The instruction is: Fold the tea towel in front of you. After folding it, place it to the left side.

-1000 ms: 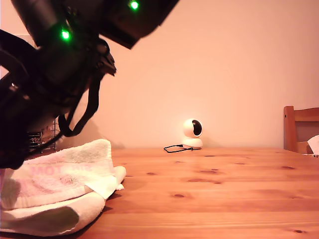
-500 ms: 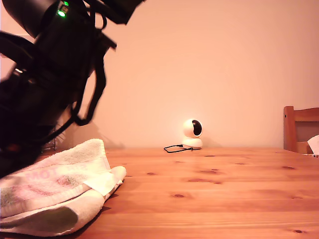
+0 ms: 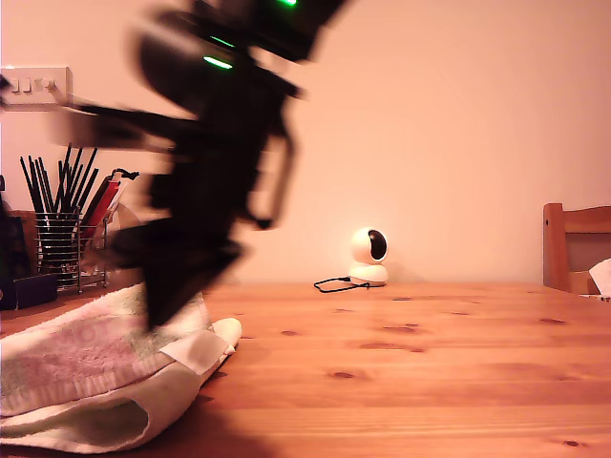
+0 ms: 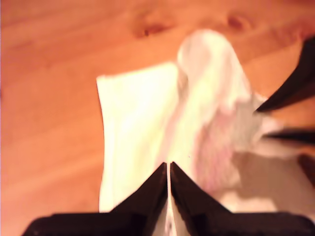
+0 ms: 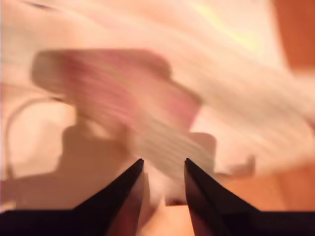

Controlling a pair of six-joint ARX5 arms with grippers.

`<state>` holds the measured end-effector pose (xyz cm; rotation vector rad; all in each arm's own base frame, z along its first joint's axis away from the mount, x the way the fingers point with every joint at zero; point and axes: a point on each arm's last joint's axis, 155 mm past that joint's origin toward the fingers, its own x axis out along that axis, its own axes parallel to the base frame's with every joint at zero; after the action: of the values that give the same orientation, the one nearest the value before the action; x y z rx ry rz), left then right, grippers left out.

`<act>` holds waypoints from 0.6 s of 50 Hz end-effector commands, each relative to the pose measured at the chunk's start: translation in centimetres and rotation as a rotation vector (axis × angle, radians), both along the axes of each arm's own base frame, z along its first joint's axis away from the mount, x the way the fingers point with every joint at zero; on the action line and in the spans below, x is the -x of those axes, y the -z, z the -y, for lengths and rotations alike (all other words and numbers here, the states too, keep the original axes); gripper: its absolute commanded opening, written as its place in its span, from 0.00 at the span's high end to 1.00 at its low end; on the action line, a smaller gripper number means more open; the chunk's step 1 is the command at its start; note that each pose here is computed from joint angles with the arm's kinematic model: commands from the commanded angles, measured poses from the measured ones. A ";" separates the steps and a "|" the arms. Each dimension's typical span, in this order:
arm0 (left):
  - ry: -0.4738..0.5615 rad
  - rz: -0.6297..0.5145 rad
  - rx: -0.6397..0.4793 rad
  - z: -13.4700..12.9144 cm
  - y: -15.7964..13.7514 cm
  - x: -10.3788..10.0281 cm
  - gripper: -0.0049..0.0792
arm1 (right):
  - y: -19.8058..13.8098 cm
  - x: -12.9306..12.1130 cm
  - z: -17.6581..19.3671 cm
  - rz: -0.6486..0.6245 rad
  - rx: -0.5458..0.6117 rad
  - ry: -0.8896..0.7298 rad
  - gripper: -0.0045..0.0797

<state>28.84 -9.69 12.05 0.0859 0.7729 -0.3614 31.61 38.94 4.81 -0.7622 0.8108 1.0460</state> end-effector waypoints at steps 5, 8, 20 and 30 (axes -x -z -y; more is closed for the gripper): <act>0.001 0.062 0.018 0.4 -0.6 -1.4 0.96 | -2.6 -1.2 1.4 -0.041 -0.075 0.102 0.67; 0.003 0.054 0.019 0.5 -0.2 -1.7 0.96 | -2.7 -1.4 2.1 -0.106 -0.108 0.179 0.67; 0.048 -0.048 0.034 1.8 3.3 -2.3 0.96 | -3.8 -1.5 2.9 -0.416 -0.291 0.379 0.65; 0.058 -0.043 0.048 2.1 3.1 -2.3 0.96 | -3.7 -1.9 2.6 -0.480 -0.346 0.383 0.62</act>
<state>31.33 -11.83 8.84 0.0568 0.8160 -0.4342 33.58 35.76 9.11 -0.0536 1.0855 0.9829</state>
